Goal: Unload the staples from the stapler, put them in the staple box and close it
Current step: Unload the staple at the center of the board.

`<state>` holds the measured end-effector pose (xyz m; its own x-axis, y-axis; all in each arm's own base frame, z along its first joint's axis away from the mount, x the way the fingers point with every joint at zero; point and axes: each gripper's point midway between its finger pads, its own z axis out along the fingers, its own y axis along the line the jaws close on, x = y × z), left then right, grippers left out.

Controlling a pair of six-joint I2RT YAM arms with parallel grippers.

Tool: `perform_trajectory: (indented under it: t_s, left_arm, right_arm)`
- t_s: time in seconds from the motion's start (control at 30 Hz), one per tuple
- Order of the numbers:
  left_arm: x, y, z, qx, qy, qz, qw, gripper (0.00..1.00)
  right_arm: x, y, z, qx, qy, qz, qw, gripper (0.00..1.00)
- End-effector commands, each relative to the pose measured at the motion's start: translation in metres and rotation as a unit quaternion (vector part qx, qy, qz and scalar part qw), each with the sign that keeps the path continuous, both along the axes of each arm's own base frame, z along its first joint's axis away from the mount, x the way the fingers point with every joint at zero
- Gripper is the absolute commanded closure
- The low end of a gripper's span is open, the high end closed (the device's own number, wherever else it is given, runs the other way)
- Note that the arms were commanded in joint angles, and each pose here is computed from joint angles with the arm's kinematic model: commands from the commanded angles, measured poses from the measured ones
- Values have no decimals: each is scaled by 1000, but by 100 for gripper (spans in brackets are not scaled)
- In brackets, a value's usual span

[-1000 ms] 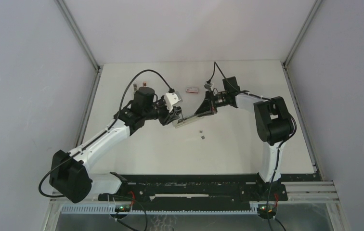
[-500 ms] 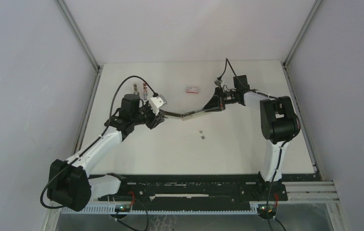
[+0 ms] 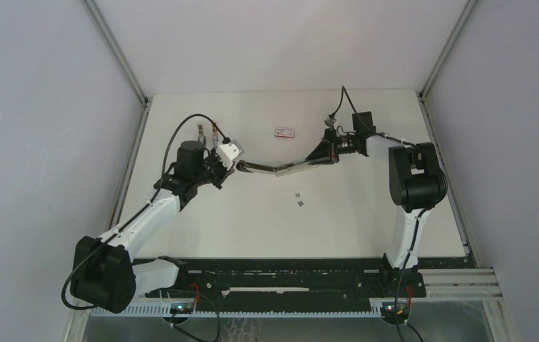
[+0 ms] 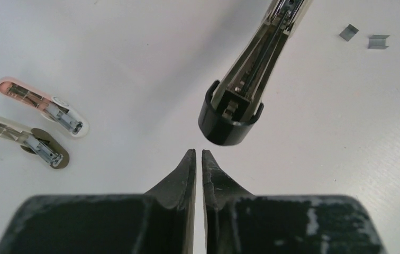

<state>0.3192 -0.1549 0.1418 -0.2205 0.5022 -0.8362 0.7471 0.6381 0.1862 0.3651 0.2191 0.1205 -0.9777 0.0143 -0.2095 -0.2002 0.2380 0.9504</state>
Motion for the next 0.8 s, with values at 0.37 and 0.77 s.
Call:
perform_trajectory:
  t_s: [0.37, 0.77]
  left_arm:
    - [8, 8, 22, -4, -47, 10, 999, 46]
    - [-23, -13, 52, 21, 18, -147, 989, 0]
  right_arm:
    - [-5, -2, 48, 37, -50, 19, 998, 100]
    - [-3, -3, 45, 23, -56, 10, 998, 100]
